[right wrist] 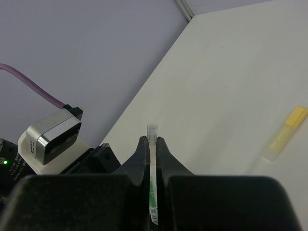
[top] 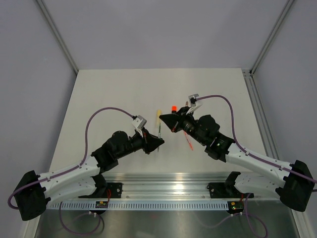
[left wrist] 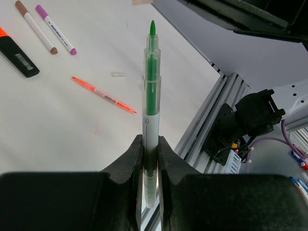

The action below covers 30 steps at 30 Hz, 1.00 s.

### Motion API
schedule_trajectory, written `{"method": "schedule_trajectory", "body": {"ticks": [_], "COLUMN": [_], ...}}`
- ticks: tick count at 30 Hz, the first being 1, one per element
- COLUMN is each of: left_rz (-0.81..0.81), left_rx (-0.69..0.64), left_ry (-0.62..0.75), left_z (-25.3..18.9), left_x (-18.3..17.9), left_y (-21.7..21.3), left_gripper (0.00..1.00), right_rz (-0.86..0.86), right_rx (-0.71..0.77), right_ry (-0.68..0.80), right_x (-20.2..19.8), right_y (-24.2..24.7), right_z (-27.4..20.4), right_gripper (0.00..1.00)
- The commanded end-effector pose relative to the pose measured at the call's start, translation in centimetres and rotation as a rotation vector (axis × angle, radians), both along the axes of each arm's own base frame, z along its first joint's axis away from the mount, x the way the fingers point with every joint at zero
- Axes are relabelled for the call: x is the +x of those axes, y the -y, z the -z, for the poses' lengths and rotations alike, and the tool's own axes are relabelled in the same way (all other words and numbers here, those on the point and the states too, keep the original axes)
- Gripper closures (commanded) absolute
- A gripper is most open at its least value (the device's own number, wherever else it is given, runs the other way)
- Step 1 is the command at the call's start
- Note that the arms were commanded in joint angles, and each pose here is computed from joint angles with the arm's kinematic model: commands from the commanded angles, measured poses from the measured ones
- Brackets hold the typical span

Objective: Insert the pens into the pen caps
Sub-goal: Insert the pen cap onto the pen.

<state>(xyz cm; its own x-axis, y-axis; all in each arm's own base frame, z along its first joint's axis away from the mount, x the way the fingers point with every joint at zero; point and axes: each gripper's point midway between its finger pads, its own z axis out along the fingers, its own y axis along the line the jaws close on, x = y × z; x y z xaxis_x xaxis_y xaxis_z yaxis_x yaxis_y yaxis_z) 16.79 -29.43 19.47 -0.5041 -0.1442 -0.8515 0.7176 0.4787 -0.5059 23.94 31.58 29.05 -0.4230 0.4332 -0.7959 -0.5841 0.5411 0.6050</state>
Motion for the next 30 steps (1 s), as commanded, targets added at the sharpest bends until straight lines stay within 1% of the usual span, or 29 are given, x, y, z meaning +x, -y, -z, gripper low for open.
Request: {"method": "schedule_trajectory", "body": {"ticks": [1, 13, 30], "left_rz": [0.005, 0.025, 0.016], "left_rx": [-0.074, -0.081, -0.083], "left_ry": [0.074, 0.065, 0.07], "left_z": [-2.8, -2.9, -3.0], "left_x": [0.3, 0.1, 0.1], "left_y": [0.5, 0.8, 0.7], "left_gripper": [1.0, 1.0, 1.0], "right_rz": [0.007, -0.017, -0.036], "right_rx": [0.025, 0.02, -0.029], "right_ry": [0.042, 0.05, 0.016], "right_x": [-0.3, -1.1, -1.4], "right_y": [0.2, 0.3, -0.3], "right_z": [-1.8, -1.7, 0.4], "right_gripper": [1.0, 1.0, 1.0]}}
